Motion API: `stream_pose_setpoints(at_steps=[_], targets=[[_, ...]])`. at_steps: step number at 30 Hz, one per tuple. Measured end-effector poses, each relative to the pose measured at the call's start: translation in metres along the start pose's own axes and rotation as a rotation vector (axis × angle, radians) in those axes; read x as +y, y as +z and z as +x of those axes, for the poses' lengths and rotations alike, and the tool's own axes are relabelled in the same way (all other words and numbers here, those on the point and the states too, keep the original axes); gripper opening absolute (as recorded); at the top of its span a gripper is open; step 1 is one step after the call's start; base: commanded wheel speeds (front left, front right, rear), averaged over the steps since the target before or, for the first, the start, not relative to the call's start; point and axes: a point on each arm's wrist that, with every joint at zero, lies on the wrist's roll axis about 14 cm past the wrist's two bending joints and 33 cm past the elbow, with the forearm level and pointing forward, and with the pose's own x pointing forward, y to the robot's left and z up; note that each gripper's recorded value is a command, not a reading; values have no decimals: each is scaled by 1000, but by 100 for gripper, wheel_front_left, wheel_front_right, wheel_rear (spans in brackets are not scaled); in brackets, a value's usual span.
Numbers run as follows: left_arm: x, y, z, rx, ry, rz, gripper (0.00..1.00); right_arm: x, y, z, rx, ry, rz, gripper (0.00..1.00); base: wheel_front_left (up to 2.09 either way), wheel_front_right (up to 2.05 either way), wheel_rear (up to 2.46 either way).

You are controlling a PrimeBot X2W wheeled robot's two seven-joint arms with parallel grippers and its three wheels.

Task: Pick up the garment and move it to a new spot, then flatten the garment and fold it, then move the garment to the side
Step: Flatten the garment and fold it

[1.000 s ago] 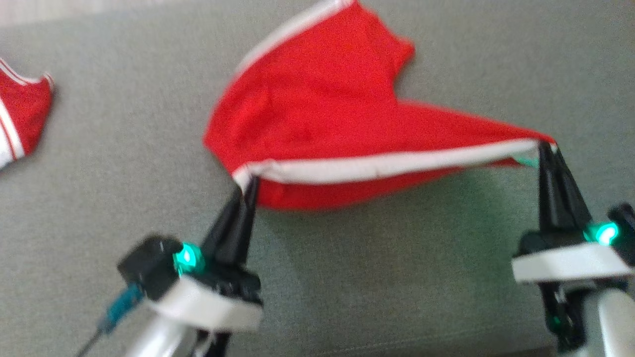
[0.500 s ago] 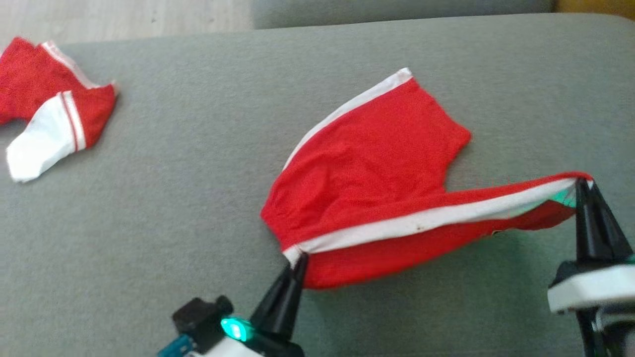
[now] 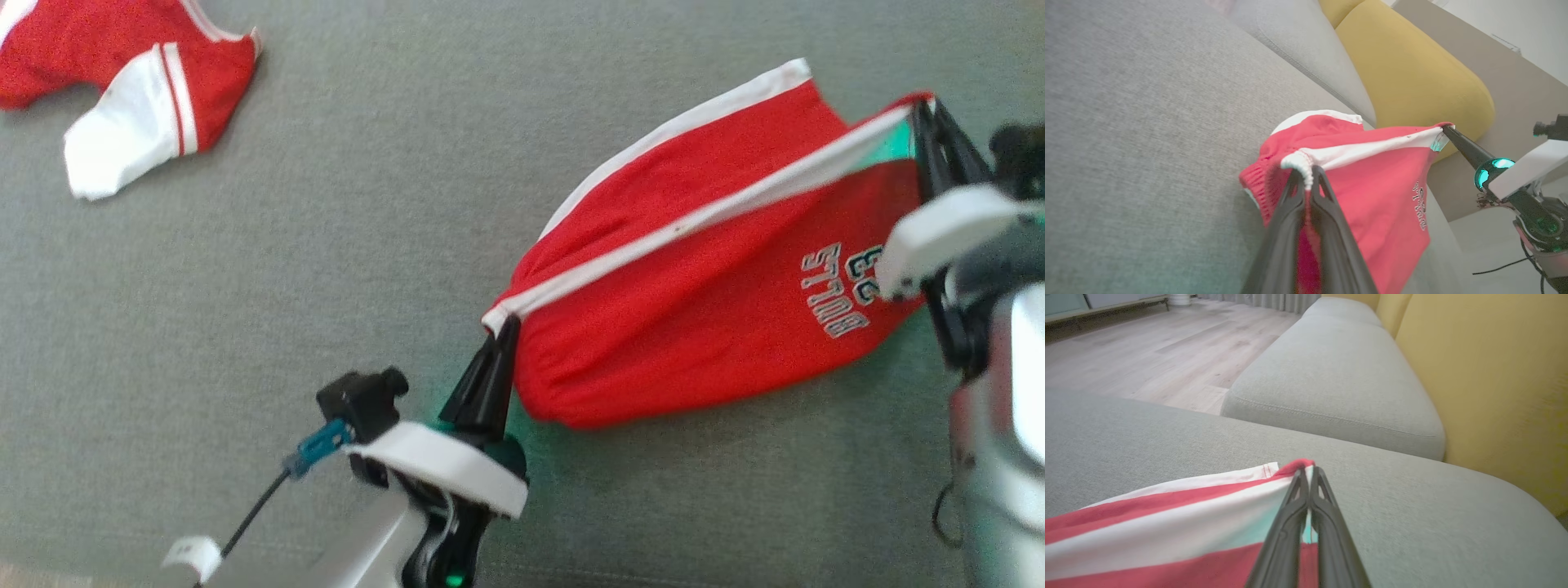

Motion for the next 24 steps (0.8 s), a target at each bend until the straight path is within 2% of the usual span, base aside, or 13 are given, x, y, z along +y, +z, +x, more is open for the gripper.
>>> stream_pose_setpoints(at_steps=[8, 15, 16, 17, 18, 19, 20, 24], targets=[[35, 7, 24, 3, 96, 1, 0, 28, -16, 68, 110, 94, -54, 0, 0, 0, 0], [46, 6, 30, 25, 144, 18, 0, 46, -35, 94, 183, 139, -51, 0, 0, 0, 0], [47, 6, 31, 27, 151, 29, 0, 47, -36, 94, 187, 143, -52, 9, 0, 0, 0], [46, 6, 32, 28, 151, 36, 3, 47, -37, 95, 186, 145, -49, 49, 0, 0, 0], [45, 6, 32, 25, 151, 42, 26, 48, -38, 95, 185, 147, -45, 100, 0, 0, 0], [44, 6, 33, 24, 151, 53, 49, 48, -38, 95, 182, 148, -46, 100, 0, 0, 0], [41, 7, 33, 25, 145, 65, 100, 48, -37, 94, 172, 149, -44, 100, 0, 0, 0], [34, 5, 32, 26, 133, 150, 100, 45, -33, 90, 151, 144, -25, 100, 0, 0, 0]])
